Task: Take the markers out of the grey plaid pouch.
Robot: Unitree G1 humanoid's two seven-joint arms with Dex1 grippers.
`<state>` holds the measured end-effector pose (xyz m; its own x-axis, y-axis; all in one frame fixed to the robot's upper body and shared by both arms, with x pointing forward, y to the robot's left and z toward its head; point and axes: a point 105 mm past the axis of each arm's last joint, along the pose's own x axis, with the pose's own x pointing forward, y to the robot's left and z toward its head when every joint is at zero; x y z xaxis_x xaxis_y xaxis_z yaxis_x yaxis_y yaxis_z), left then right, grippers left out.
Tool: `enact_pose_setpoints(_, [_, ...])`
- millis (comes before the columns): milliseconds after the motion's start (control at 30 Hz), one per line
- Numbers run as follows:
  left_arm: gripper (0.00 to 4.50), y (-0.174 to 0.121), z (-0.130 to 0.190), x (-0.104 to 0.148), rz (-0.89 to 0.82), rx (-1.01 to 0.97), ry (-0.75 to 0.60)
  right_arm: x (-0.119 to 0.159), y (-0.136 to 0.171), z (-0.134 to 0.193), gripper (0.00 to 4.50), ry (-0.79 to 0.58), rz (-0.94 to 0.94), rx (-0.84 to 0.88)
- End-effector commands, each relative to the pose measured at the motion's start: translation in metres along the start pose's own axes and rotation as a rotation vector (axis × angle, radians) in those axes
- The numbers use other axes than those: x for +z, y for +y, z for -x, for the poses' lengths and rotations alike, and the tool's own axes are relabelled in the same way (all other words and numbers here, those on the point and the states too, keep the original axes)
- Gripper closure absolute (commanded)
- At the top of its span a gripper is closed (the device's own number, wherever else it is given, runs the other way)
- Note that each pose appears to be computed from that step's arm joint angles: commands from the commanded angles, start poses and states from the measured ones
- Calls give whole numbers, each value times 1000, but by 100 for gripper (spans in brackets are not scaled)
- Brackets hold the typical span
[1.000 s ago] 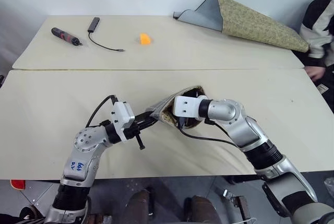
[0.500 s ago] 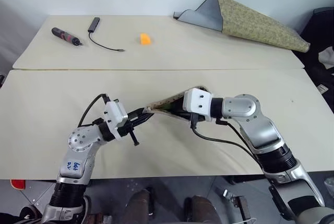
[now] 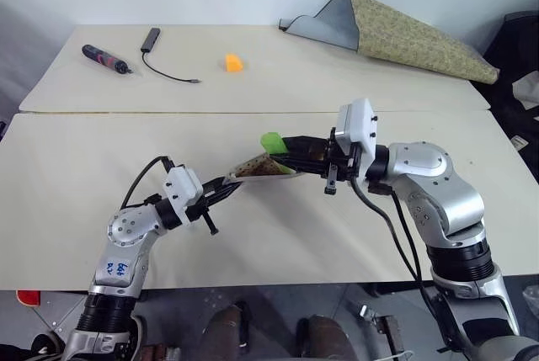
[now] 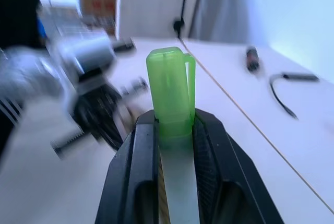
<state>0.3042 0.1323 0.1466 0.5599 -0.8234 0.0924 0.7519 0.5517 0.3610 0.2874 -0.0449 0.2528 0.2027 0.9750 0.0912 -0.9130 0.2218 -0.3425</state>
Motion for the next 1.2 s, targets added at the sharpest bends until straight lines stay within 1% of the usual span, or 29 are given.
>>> enact_pose_setpoints(33, [450, 2, -1, 7, -41, 14, -17, 16, -4, 1, 396, -44, 33, -34])
enact_pose_setpoints(133, [450, 5, 5, 6, -60, 21, 3, 18, -13, 6, 396, -37, 32, -67])
enact_pose_setpoints(233, [450, 25, 22, 7, -7, 80, 19, 40, -38, 24, 396, -108, -51, -179])
enact_pose_setpoints(267, [450, 28, 23, 9, 5, 86, 16, 43, -43, 28, 396, -118, -85, -202])
enact_pose_setpoints(300, [450, 29, 23, 12, 11, 91, 4, 39, -50, 34, 396, -85, -115, -242])
enact_pose_setpoints(367, [450, 36, 24, 19, 38, 130, -28, 19, -58, 55, 396, 68, -120, -287])
enact_pose_setpoints(433, [450, 38, 25, 19, 36, 150, -29, 9, -59, 66, 396, 149, -141, -297])
enact_pose_setpoints(467, [450, 39, 28, 15, -4, 147, 5, 4, -57, 72, 396, 199, -157, -286])
enact_pose_setpoints(533, [450, 41, 34, 12, -27, 159, 29, -17, -48, 87, 396, 363, -189, -267])
enact_pose_setpoints(600, [450, 41, 35, 11, -26, 161, 27, -51, -29, 102, 396, 557, -236, -220])
enact_pose_setpoints(633, [450, 39, 34, 11, -25, 157, 26, -59, -21, 105, 396, 605, -242, -193])
enact_pose_setpoints(733, [450, 37, 31, 11, -30, 146, 25, -72, -12, 106, 396, 663, -257, -162])
enact_pose_setpoints(800, [450, 36, 28, 13, -35, 142, 16, -82, -16, 105, 396, 683, -257, -195])
enact_pose_setpoints(900, [450, 35, 24, 18, -36, 145, -11, -104, -21, 105, 396, 742, -203, -229])
enact_pose_setpoints(967, [450, 34, 23, 19, -35, 143, -12, -112, -27, 103, 396, 729, -214, -266])
enact_pose_setpoints(1033, [450, 33, 23, 19, -37, 142, -9, -112, -33, 100, 323, 696, -231, -302])
enact_pose_setpoints(1067, [450, 33, 23, 19, -38, 142, -9, -111, -35, 98, 305, 686, -225, -311])
enact_pose_setpoints(1200, [450, 32, 24, 19, -32, 154, -8, -106, -42, 94, 166, 648, -176, -322])
